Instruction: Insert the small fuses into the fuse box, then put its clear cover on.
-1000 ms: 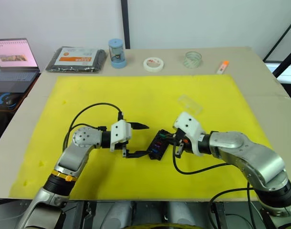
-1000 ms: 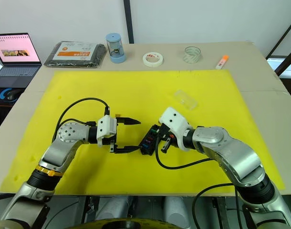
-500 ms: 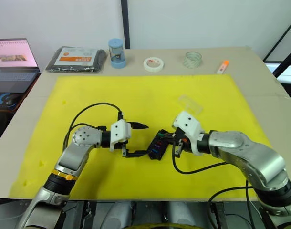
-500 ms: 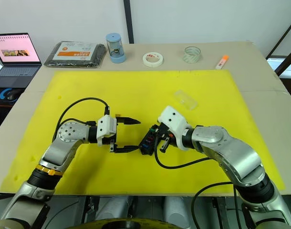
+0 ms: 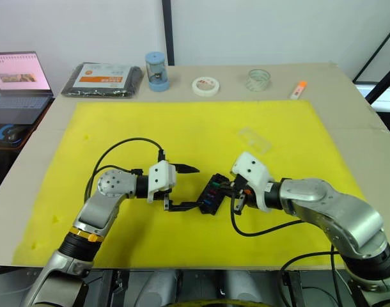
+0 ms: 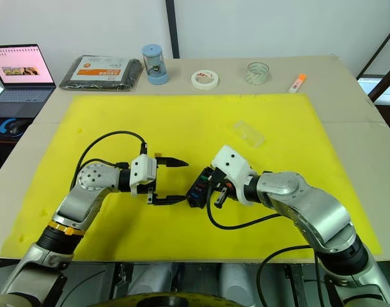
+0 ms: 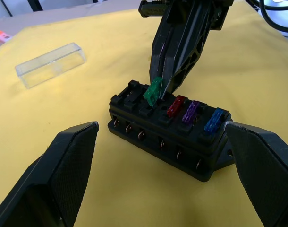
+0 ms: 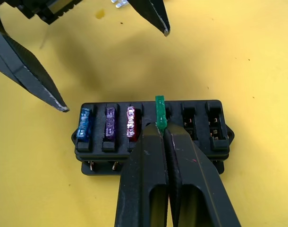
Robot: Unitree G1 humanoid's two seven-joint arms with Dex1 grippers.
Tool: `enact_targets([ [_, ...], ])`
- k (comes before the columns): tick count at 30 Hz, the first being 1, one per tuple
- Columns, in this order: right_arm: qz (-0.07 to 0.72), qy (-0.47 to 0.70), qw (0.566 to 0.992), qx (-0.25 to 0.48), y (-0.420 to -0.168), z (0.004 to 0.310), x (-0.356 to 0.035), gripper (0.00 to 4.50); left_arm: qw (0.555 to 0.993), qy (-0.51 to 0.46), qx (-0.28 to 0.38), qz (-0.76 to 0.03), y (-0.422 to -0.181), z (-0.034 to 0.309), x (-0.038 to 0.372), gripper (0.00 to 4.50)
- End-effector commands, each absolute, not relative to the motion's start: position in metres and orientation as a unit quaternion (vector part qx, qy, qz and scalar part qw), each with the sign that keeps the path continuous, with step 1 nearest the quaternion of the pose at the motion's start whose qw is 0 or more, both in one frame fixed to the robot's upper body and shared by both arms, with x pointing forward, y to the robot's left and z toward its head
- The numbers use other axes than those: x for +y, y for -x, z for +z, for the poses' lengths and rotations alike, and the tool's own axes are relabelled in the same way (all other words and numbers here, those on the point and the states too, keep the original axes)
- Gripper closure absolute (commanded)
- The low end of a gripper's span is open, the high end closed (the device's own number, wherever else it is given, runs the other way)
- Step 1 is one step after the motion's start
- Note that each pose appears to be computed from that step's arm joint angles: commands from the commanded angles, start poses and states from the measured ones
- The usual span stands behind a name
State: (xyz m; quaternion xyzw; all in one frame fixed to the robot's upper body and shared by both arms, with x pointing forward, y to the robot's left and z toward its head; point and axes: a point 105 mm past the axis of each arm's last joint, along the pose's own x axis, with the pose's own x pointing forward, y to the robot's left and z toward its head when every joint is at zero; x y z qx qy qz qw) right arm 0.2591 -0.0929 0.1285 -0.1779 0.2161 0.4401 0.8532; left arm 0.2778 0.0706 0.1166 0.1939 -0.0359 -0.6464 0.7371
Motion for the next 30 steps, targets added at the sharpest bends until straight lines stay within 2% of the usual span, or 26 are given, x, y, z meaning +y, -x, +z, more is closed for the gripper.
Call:
enact_targets([
  [1, 0.439, 0.184, 0.858, 0.193, -0.2591, 0.1364, -0.0899, 4.45, 0.729, -0.204, -0.049, -0.651, -0.2742, 0.1229, 0.0684, 0.00],
  [30, 0.443, 0.204, 0.847, 0.211, -0.2623, 0.1277, -0.0895, 4.45, 0.733, -0.206, -0.047, -0.647, -0.2748, 0.1241, 0.0701, 0.00],
])
